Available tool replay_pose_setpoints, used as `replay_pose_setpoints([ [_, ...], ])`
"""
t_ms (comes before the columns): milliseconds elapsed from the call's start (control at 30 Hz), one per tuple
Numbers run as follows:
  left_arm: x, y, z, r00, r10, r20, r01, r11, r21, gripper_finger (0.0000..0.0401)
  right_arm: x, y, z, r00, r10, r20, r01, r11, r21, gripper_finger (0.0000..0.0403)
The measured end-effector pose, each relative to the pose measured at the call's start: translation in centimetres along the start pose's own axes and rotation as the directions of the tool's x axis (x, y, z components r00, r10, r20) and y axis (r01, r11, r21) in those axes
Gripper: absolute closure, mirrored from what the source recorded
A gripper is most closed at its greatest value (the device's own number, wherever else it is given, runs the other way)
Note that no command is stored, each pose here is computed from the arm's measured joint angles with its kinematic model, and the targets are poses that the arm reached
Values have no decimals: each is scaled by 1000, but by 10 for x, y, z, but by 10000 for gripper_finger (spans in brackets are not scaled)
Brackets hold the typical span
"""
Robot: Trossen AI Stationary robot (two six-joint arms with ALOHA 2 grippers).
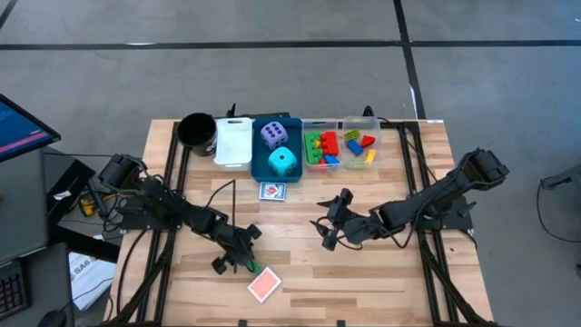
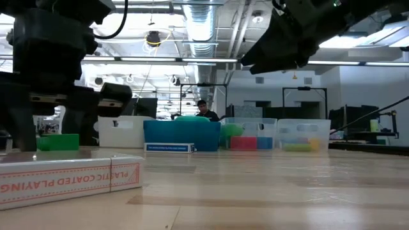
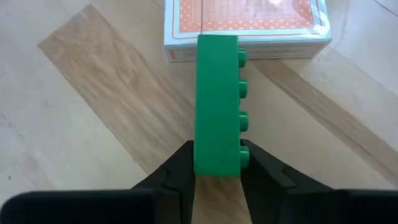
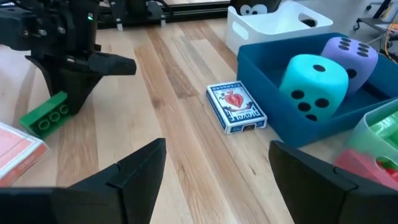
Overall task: Pick & Place Toys
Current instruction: Put the green 8 stud game piece into the right transparent bin
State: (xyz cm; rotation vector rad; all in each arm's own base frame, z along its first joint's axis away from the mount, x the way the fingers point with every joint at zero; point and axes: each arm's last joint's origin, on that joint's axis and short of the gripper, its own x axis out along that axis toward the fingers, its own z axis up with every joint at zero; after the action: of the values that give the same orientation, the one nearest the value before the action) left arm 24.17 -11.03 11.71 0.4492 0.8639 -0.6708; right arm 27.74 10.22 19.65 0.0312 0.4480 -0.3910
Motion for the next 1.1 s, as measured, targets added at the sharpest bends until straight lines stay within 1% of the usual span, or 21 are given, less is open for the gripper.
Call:
replay_pose_setpoints([
  [133, 0, 1, 2, 1000, 11, 21, -11, 1000, 3, 310, 0, 1, 4, 1000, 2, 8, -2, 1000, 6, 122],
  [300, -5, 5, 6, 997, 40, 62, -39, 999, -11, 310, -3, 6, 21, 999, 17, 46, -16, 1000, -21, 122],
  [400, -20, 13, 11, 987, 120, 104, -112, 990, -86, 310, -4, 9, 31, 997, 28, 66, -25, 998, -51, 122],
  [467, -35, 21, 15, 971, 190, 143, -173, 977, -125, 310, -5, 11, 37, 996, 45, 76, -39, 997, -73, 122],
  [533, -53, 29, 19, 944, 266, 194, -230, 954, -191, 310, -6, 12, 43, 995, 58, 86, -49, 994, -99, 122],
  [633, -82, 41, 24, 887, 361, 287, -257, 903, -344, 310, -7, 14, 51, 993, 63, 104, -47, 988, -147, 122],
  [700, -100, 49, 24, 847, 409, 340, -241, 865, -439, 310, -8, 15, 56, 991, 66, 115, -44, 982, -186, 122],
  [767, -115, 53, 23, 819, 430, 379, -213, 842, -495, 310, -9, 16, 61, 989, 70, 132, -39, 973, -226, 122],
  [833, -127, 57, 22, 792, 439, 424, -174, 829, -532, 310, -10, 17, 66, 983, 81, 167, -34, 963, -268, 122],
  [967, -139, 59, 24, 757, 417, 503, -83, 825, -559, 310, -12, 20, 74, 963, 145, 228, -47, 921, -386, 122],
  [1100, -142, 61, 29, 727, 370, 579, 24, 828, -560, 310, -13, 20, 80, 950, 149, 273, 9, 865, -502, 122],
])
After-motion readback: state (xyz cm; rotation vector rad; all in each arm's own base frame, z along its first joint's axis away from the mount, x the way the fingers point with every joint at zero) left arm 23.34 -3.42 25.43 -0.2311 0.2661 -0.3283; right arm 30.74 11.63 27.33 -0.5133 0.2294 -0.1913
